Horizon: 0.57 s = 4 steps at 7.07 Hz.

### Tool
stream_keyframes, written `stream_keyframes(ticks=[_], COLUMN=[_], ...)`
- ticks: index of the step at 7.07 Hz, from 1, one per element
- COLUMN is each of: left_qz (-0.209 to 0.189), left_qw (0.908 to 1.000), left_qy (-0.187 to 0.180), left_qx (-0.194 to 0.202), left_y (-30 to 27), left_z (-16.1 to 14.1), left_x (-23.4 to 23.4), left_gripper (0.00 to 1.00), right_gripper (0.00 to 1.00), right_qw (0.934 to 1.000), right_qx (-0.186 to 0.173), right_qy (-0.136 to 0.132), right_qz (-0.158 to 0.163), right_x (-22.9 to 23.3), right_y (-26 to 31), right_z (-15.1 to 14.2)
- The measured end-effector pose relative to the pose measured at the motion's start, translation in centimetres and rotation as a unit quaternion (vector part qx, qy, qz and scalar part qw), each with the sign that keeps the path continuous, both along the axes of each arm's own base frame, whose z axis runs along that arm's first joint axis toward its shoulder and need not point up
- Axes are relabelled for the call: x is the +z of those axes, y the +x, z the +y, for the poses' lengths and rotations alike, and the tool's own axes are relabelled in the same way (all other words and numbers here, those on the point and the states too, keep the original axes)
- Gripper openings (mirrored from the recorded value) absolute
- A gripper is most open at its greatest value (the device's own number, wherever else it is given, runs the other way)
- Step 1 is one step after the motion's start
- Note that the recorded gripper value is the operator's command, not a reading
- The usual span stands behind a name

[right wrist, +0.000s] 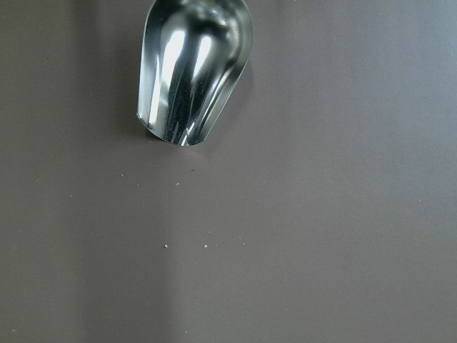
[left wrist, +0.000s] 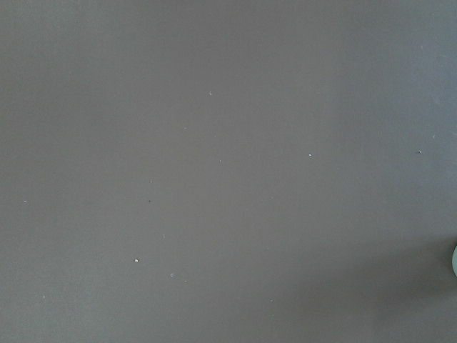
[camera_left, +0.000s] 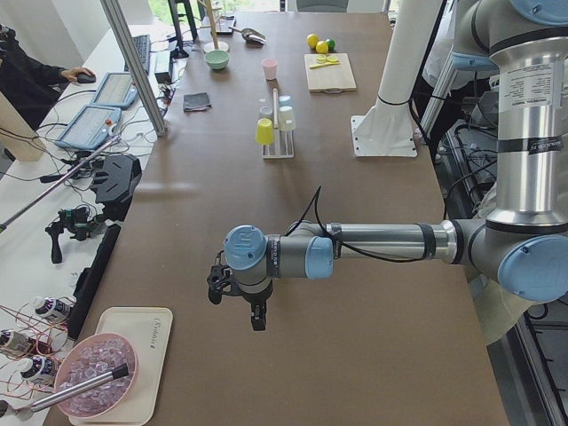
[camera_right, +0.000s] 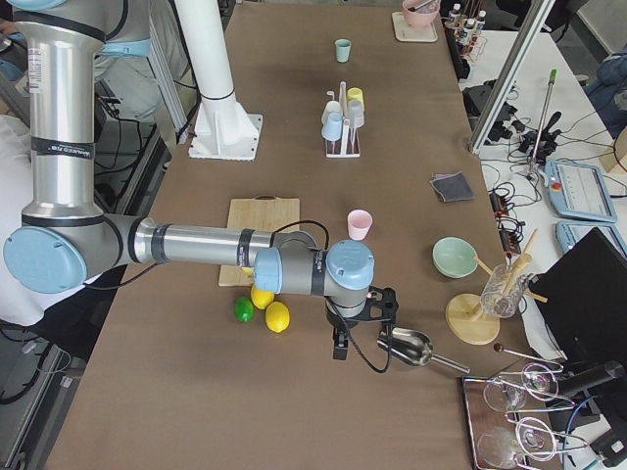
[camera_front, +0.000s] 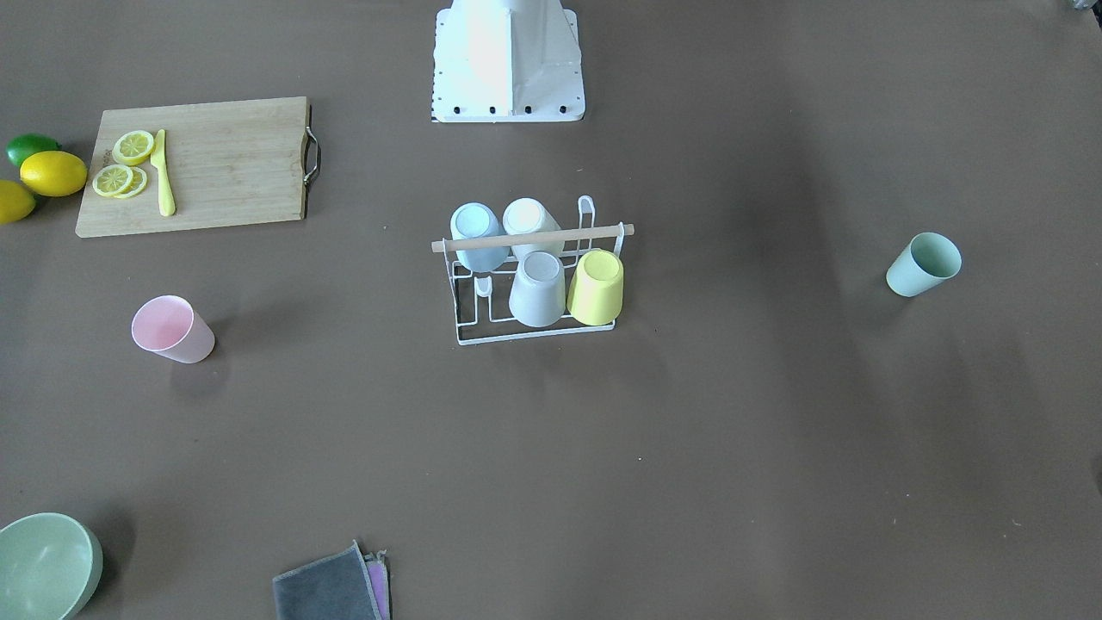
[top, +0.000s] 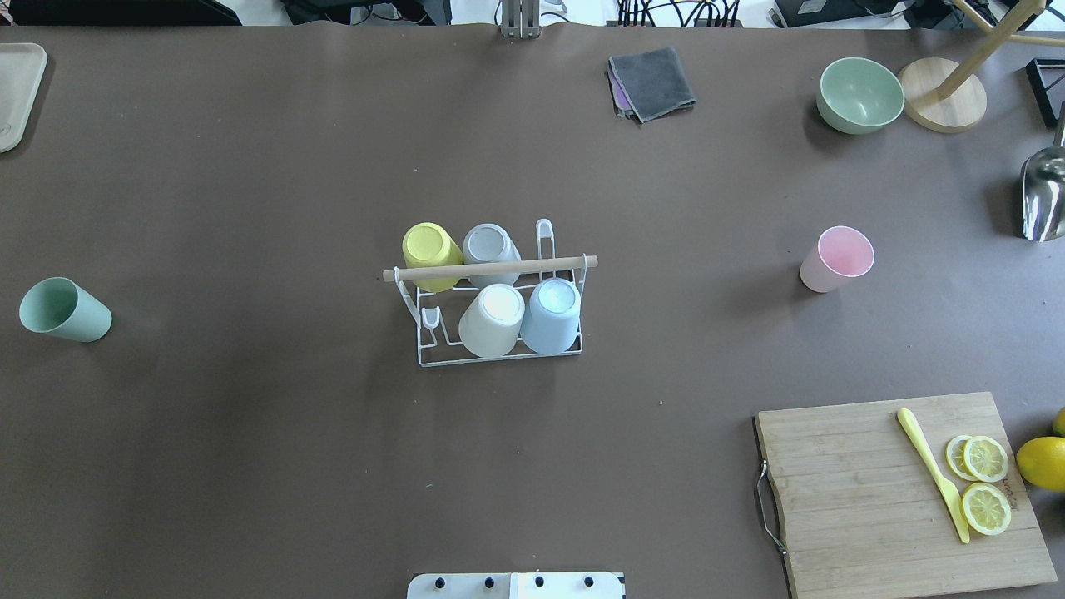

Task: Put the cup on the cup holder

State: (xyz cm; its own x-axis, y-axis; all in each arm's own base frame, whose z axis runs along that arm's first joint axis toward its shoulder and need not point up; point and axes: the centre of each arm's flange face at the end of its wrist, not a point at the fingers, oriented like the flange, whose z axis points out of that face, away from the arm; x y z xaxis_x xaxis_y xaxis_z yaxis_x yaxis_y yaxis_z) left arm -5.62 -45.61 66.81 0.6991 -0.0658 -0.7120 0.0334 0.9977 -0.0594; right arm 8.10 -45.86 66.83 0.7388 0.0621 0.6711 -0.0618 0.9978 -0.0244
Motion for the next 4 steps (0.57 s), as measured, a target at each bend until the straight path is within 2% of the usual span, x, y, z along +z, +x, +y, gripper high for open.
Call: stream_keyframes(ticks=[4], left_qz=[-0.007], left_qw=[0.9999], left_qy=[0.009], left_qx=[0.000], left_y=[-0.10], left_z=[-0.54], left_x=[-0.73], left_gripper=[0.98], right_gripper=[1.00], right_qw=[1.0000], right_qx=[0.001], right_qy=[-0.005], right_qz=[0.002], right_x=[0.35], right_y=[0.03], right_z=[0.02])
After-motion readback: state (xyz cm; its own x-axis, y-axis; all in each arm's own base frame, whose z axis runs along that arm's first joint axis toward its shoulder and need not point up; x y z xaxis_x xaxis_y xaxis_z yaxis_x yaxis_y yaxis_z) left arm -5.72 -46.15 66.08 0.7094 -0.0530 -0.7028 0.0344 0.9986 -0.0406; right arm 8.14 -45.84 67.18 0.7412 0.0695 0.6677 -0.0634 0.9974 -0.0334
